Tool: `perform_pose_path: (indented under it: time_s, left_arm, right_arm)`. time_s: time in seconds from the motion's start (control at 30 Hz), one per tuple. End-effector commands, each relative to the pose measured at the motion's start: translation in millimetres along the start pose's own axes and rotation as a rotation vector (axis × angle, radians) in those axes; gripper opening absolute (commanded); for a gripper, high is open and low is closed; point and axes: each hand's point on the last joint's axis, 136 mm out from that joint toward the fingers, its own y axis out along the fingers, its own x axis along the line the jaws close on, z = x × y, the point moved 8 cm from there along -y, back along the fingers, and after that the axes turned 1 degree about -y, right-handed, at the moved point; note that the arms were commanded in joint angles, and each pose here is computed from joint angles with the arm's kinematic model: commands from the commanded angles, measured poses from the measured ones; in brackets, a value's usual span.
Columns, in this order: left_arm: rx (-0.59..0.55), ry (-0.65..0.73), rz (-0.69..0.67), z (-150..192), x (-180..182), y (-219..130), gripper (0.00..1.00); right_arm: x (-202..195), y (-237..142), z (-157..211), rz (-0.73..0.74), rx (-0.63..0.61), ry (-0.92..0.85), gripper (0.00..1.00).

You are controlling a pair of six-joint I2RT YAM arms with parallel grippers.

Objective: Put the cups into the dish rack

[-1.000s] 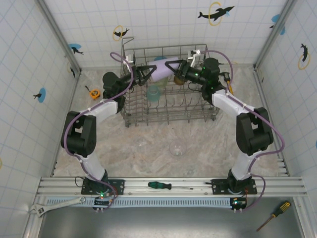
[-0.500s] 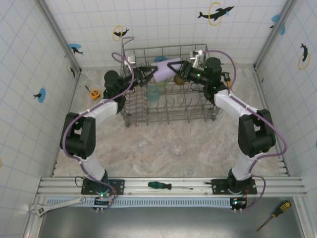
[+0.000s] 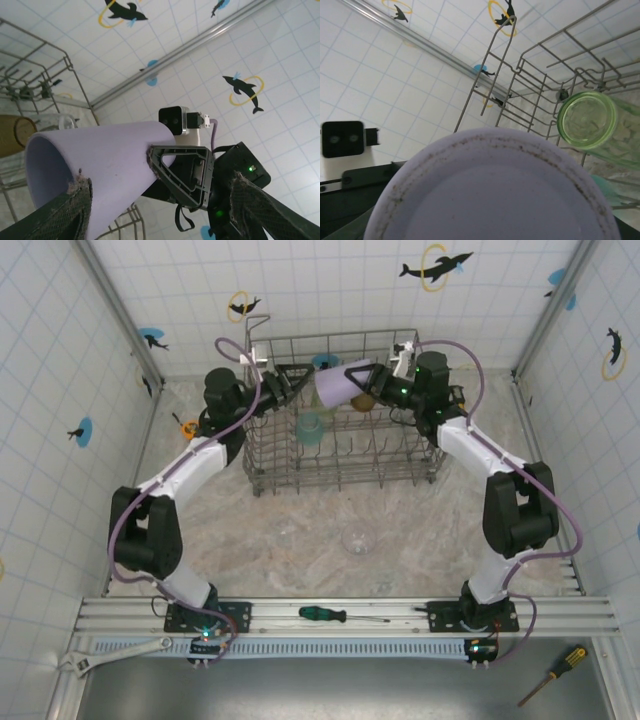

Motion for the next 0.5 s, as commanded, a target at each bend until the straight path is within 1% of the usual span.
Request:
perform_pose_path:
  time_s: [0.0, 0.07, 0.13, 0.17, 0.27, 0.37, 0.4, 0.47]
  left_arm:
    - [-0.02, 0.053, -0.122, -5, -4, -8, 0.77]
    - [-0.031, 0.053, -0.148, -7, -4, -12, 0.82]
    - [-0.05, 0.044, -0.192, -9, -3, -19, 0.84]
    - [-0.057, 0.041, -0.211, -10, -3, -22, 0.88]
    - [-0.08, 0.047, -0.26, -15, -3, -35, 0.93]
    - [-0.11, 0.055, -0.316, -20, -3, -49, 0.96]
    - [-0.117, 0.045, -0.326, -21, -2, -54, 0.97]
    - [-0.131, 0.032, -0.333, -24, -1, -64, 0.97]
  right_arm:
    - [26, -9, -18, 0.016, -0.053, -0.109, 0.09]
    - [26, -7, -18, 0.048, -0.042, -0.135, 0.09]
    - [26, -6, -17, 0.093, -0.034, -0.165, 0.09]
    - [28, -5, -17, 0.113, -0.034, -0.184, 0.09]
    - [28, -3, -16, 0.172, -0.014, -0.219, 0.09]
    - [30, -2, -13, 0.219, 0.006, -0.258, 0.09]
    - [28, -2, -15, 0.255, -0.011, -0.271, 0.1]
    - [29, 0, -14, 0.281, -0.003, -0.289, 0.1]
